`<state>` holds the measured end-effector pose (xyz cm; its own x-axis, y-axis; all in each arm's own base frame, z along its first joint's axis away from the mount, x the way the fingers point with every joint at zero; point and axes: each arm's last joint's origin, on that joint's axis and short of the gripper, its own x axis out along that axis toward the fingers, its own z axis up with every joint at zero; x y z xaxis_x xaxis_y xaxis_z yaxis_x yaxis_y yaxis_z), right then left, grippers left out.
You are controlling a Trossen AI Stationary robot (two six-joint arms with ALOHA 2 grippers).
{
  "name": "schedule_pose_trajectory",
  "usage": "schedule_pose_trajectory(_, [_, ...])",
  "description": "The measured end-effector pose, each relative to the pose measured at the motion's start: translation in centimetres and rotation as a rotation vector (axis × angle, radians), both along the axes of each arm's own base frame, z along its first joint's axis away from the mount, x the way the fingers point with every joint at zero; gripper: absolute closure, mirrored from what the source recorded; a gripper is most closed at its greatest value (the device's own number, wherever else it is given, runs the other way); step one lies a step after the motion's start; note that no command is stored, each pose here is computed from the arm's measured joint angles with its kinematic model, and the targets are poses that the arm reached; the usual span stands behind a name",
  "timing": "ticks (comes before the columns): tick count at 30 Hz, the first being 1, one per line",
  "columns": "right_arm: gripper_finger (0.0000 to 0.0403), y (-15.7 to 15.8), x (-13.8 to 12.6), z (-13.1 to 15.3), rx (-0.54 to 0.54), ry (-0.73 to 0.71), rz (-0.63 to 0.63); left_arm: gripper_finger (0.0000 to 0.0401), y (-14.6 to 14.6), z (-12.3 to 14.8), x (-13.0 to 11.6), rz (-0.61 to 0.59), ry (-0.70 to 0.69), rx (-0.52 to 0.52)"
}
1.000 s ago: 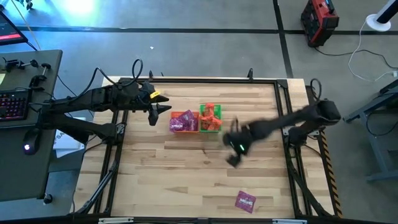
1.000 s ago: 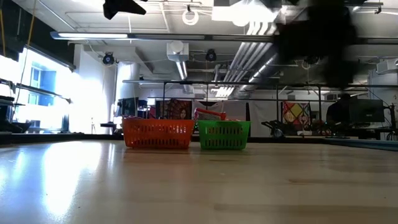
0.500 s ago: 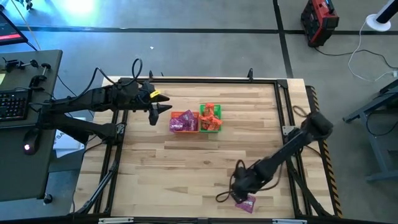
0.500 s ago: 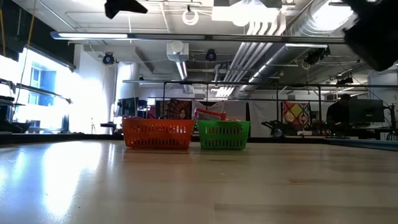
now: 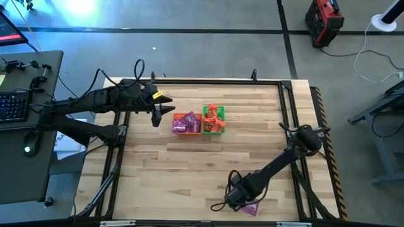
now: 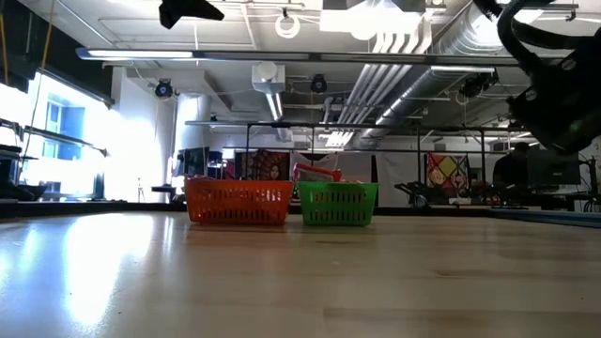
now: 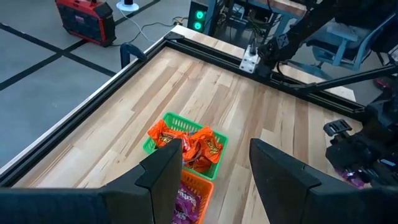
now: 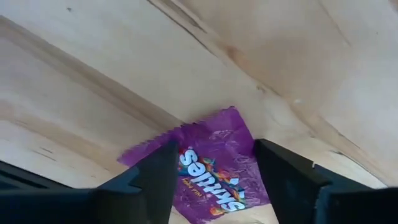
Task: Sort candy by brand, put in halloween buckets
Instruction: Put the violet candy into the orange bin
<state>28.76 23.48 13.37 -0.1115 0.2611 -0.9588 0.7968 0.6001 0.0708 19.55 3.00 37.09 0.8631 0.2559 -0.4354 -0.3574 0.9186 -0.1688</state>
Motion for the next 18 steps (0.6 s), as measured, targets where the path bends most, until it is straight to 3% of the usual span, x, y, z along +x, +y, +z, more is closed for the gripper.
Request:
schedule_pose_trajectory(4, [0.0235,-0.1,-0.2,-0.4,-0.03,0.022,0.003,0.0222,0.0,0.0,0.0,0.0,0.001,0.0])
schedule_pose_trajectory(10, [0.0382,-0.7,-0.8,0.3,-0.089,0.011,0.097,0.0222,0.0,0.0,0.0,-0.004,0.004,0.009])
schedule_pose_trajectory(14, [0.0389,-2.7,-1.6,2.1,-0.193,0.041,0.145,0.0222,0.0,0.0,0.0,-0.009,0.008,0.021])
schedule_pose_trajectory(18, [0.0399,-6.1,-2.2,6.6,-0.305,-0.01,0.159,0.0222,0.0,0.0,0.0,-0.007,0.009,0.022])
